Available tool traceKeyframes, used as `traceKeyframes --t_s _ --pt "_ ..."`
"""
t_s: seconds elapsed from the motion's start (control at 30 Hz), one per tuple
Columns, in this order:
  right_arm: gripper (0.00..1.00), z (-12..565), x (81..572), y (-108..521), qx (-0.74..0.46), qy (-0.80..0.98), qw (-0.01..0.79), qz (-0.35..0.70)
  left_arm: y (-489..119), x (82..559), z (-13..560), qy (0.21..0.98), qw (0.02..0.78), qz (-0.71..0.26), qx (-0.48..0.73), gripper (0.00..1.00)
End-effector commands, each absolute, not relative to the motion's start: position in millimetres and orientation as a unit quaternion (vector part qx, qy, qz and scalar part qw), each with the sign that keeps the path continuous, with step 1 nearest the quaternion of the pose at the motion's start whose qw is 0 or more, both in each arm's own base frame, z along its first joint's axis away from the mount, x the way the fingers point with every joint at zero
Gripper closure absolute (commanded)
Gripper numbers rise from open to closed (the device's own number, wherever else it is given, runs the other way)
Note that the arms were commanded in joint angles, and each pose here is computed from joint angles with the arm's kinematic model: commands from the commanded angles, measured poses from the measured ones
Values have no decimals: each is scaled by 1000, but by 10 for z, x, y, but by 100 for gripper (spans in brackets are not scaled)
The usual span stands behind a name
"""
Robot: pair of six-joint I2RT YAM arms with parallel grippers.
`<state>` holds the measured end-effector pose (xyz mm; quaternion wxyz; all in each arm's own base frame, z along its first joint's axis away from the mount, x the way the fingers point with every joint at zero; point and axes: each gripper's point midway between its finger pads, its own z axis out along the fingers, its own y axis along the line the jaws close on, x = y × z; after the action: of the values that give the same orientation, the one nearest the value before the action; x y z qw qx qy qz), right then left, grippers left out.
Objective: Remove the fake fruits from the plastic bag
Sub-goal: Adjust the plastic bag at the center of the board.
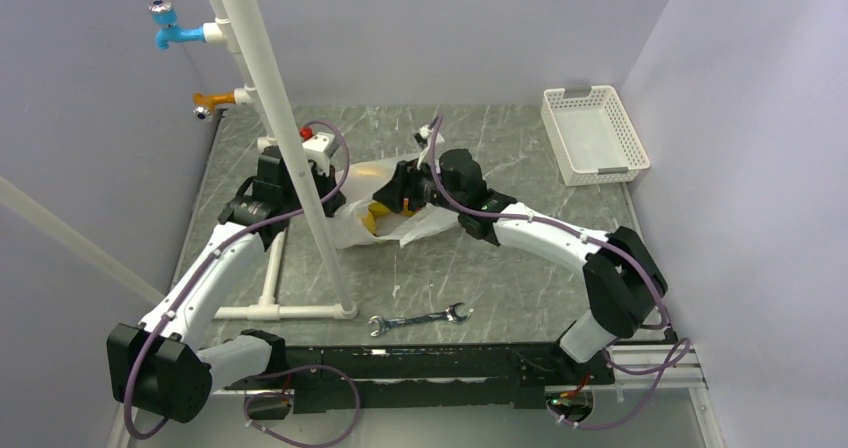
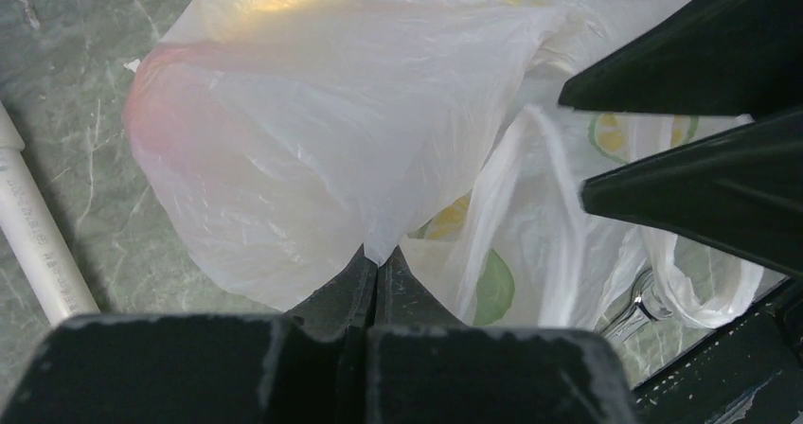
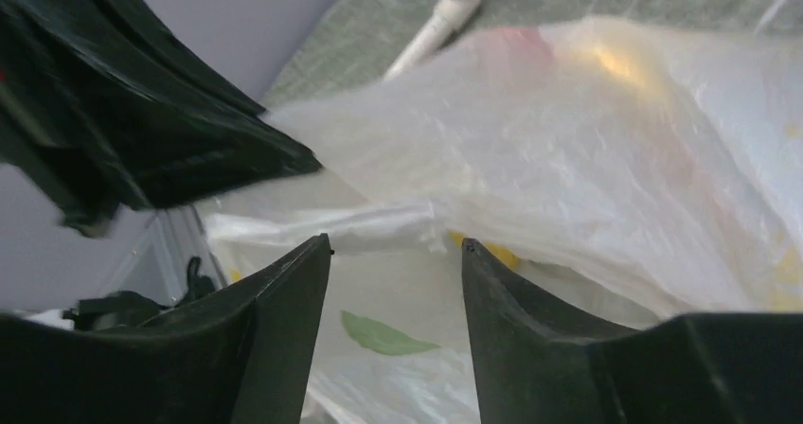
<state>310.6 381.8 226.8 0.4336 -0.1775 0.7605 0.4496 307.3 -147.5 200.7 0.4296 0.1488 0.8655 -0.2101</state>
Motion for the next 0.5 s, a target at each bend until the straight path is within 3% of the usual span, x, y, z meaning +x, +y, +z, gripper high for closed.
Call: traceKeyframes --t_s 0.0,0.1,0.47 --pt "48 1898 3068 3883 -187 768 423 443 -1449 3132 2055 859 441 -209 153 100" --pt "52 1620 3135 3822 -190 791 419 402 -1430 3145 2030 860 441 -210 150 100" --pt "50 1216 3608 2983 -136 856 470 167 -1433 3115 2059 857 443 -214 153 100"
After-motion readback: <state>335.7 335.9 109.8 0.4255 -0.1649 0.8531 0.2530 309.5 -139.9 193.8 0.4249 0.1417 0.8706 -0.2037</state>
